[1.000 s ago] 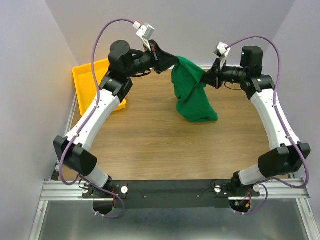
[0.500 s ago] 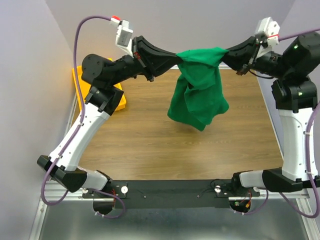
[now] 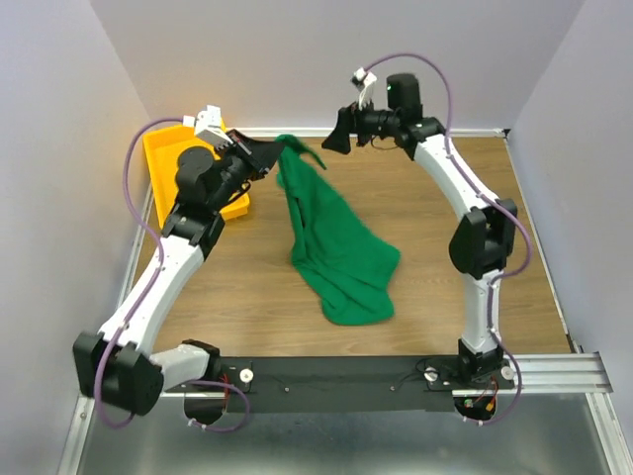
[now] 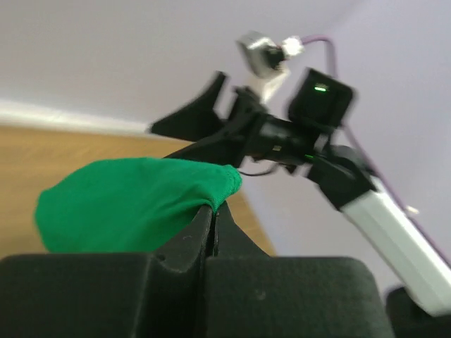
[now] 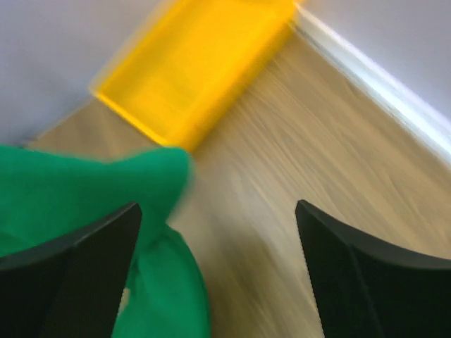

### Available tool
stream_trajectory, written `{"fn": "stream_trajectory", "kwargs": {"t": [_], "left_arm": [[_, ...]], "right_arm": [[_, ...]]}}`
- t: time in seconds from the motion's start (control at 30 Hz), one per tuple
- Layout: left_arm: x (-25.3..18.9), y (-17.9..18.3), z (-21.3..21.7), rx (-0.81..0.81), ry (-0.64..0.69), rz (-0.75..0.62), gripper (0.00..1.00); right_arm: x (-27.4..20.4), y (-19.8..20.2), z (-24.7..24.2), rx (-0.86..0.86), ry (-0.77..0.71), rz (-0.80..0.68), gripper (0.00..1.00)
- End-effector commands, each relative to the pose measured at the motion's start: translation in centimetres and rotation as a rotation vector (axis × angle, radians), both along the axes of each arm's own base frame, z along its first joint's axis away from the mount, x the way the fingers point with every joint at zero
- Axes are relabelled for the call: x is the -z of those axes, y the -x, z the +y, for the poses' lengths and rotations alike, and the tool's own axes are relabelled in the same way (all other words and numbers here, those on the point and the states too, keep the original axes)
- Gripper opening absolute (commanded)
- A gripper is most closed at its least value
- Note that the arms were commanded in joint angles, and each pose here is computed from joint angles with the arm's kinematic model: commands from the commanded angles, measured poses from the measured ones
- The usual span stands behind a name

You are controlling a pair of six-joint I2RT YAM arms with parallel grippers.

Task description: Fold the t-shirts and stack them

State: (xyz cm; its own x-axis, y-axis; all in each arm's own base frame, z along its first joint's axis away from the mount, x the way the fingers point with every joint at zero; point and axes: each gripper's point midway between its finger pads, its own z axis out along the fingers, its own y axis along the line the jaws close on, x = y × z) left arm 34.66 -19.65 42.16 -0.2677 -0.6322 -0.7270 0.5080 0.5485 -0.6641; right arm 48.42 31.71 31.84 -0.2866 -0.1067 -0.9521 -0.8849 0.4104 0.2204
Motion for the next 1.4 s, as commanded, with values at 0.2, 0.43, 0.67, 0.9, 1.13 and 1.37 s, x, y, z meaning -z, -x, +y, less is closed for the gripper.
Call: {"fn": "stream_trajectory", "kwargs": {"t": [0.2, 0.43, 0.67, 0.9, 1.13, 1.37], "left_arm": [[12.3, -9.8, 1.6, -0.131, -0.168, 0.258, 0.0], [13.0, -10.0, 0.8, -0.062, -0.2, 0.265, 0.0], [13.2, -7.4, 2.1, -0.079, -0.192, 0.269, 0.0], [13.5, -5.5, 2.9, -0.092, -0.172, 0.274, 0.0], [14.1, -4.8, 3.3, -0.086, -0.165, 0.284, 0.0], [14.1, -4.7, 3.7, -0.089, -0.166, 0.282, 0.0]], "right_arm": [[4.9, 6.8, -6.3, -0.116, 0.195, -0.036, 1.0], [17.1, 20.4, -5.2, -0.411, 0.603, -0.137, 0.97], [21.4, 20.1, -5.2, -0.325, 0.765, -0.071, 0.79], [25.5, 18.6, -7.1, -0.224, 0.922, -0.017, 0.69], [28.0, 19.2, -8.5, -0.205, 0.982, 0.031, 0.66], [29.0, 19.0, -8.6, -0.161, 0.993, 0.076, 0.55]]}}
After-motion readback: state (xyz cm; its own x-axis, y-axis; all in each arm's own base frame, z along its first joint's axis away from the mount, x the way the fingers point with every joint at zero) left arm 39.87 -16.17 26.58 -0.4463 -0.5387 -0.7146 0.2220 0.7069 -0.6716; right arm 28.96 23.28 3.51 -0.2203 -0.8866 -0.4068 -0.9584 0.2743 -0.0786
